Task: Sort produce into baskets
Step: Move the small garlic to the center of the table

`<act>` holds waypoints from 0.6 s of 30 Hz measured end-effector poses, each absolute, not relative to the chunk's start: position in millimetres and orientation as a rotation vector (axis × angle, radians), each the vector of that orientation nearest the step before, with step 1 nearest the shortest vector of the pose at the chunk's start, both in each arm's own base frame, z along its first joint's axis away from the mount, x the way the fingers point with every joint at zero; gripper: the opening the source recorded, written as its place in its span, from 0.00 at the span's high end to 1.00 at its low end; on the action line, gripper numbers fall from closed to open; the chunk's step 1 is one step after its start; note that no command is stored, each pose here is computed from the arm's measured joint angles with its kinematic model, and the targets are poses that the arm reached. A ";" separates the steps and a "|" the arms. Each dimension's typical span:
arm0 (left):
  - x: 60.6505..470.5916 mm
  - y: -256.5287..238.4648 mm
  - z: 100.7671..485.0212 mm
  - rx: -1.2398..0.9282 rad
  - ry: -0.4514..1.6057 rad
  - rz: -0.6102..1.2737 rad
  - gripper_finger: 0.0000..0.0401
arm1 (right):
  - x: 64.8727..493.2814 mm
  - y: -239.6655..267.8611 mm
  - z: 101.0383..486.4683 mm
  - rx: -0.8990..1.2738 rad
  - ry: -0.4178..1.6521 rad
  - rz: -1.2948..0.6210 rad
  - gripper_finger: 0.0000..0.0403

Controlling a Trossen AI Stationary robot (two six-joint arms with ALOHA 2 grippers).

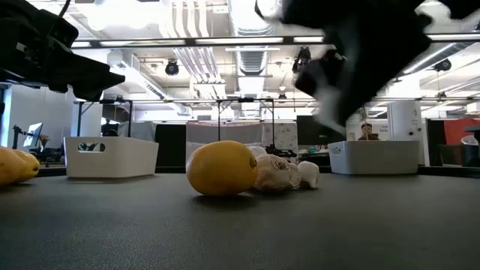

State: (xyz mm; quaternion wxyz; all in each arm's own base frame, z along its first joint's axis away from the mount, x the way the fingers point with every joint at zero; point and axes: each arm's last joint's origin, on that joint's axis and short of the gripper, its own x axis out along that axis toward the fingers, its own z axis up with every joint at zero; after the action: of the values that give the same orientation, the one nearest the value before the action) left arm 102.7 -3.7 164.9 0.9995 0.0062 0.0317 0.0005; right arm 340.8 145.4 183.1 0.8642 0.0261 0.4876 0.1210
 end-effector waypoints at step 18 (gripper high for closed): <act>102.6 -3.7 165.0 0.013 0.063 0.001 0.53 | 358.2 150.2 136.6 0.060 0.772 0.076 0.67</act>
State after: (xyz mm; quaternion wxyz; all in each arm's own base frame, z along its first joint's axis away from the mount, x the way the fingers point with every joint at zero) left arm 102.6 -3.7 165.0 0.9995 0.0063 0.0313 0.0007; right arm 358.2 150.2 136.6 0.9252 0.0293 0.3765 0.0368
